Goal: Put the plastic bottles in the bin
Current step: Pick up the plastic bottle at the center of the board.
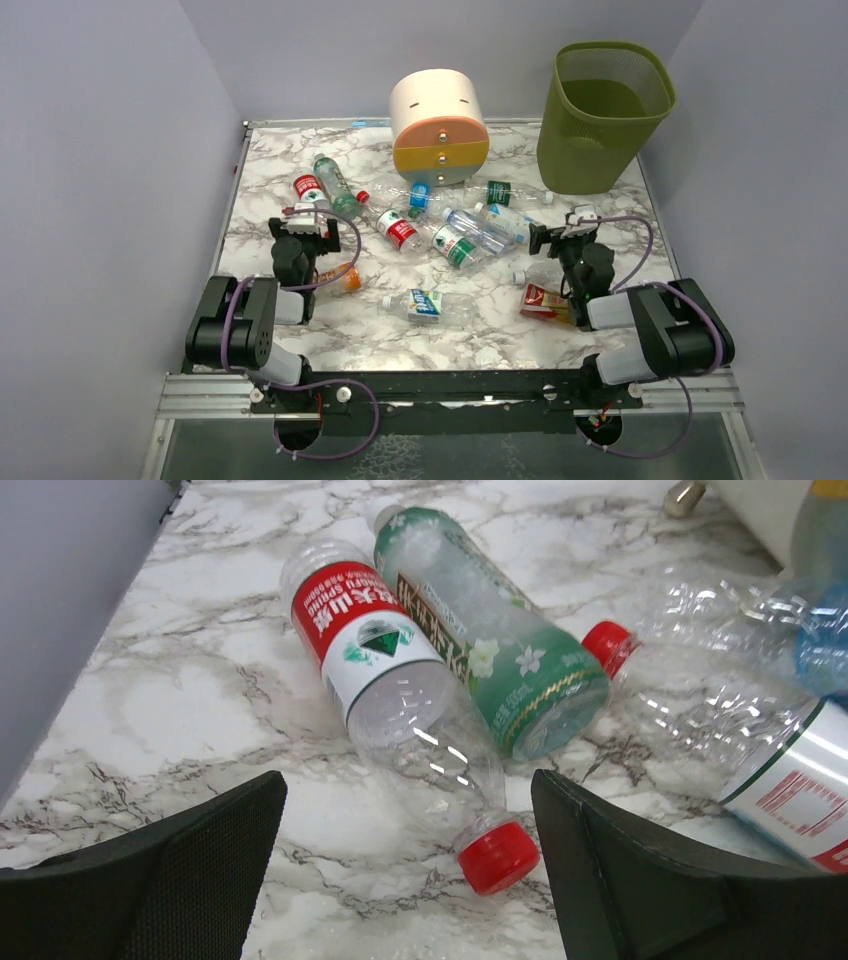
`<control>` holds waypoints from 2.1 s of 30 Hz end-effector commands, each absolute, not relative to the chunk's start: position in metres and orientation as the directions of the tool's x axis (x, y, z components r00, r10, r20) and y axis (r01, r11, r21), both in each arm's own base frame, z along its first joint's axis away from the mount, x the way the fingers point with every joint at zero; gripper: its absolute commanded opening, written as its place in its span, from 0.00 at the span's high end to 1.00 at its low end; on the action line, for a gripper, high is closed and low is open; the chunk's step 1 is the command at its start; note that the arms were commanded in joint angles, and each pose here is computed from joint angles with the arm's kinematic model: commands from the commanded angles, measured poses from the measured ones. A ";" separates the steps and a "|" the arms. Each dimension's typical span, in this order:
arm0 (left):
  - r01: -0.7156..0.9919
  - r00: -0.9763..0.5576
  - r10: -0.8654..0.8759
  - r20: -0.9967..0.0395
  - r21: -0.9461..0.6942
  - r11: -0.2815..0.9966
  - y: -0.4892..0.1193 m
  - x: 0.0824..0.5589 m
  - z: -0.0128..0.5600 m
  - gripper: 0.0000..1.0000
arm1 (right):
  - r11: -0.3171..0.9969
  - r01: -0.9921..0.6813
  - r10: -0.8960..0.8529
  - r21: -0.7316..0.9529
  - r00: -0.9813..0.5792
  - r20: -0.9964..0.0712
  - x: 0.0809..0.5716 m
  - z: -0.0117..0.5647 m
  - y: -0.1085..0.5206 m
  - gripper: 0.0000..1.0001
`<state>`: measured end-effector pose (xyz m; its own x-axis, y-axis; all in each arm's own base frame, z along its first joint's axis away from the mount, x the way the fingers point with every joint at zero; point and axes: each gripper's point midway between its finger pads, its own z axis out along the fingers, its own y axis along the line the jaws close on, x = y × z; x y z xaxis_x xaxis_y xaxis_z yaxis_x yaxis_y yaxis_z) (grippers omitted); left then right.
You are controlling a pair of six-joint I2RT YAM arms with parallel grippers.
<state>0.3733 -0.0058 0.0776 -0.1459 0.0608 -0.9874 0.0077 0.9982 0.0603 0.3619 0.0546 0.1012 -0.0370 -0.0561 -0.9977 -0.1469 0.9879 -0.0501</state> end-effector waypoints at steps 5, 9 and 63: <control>0.012 -0.188 -0.053 -0.981 -0.057 0.998 -0.016 0.378 0.107 0.01 | 0.964 -0.254 -0.080 -0.079 0.009 -0.997 0.361 0.150 0.074 0.01; 0.020 -0.198 -0.118 -0.973 -0.124 0.992 -0.023 0.376 0.122 0.01 | 0.951 -0.301 -0.072 -0.077 0.028 -0.997 0.357 0.177 0.082 0.00; 0.268 -0.561 -0.469 -0.682 -0.686 0.676 -0.125 0.235 0.242 0.01 | 0.909 -0.273 0.164 0.314 -0.458 -0.874 0.318 0.275 0.106 0.01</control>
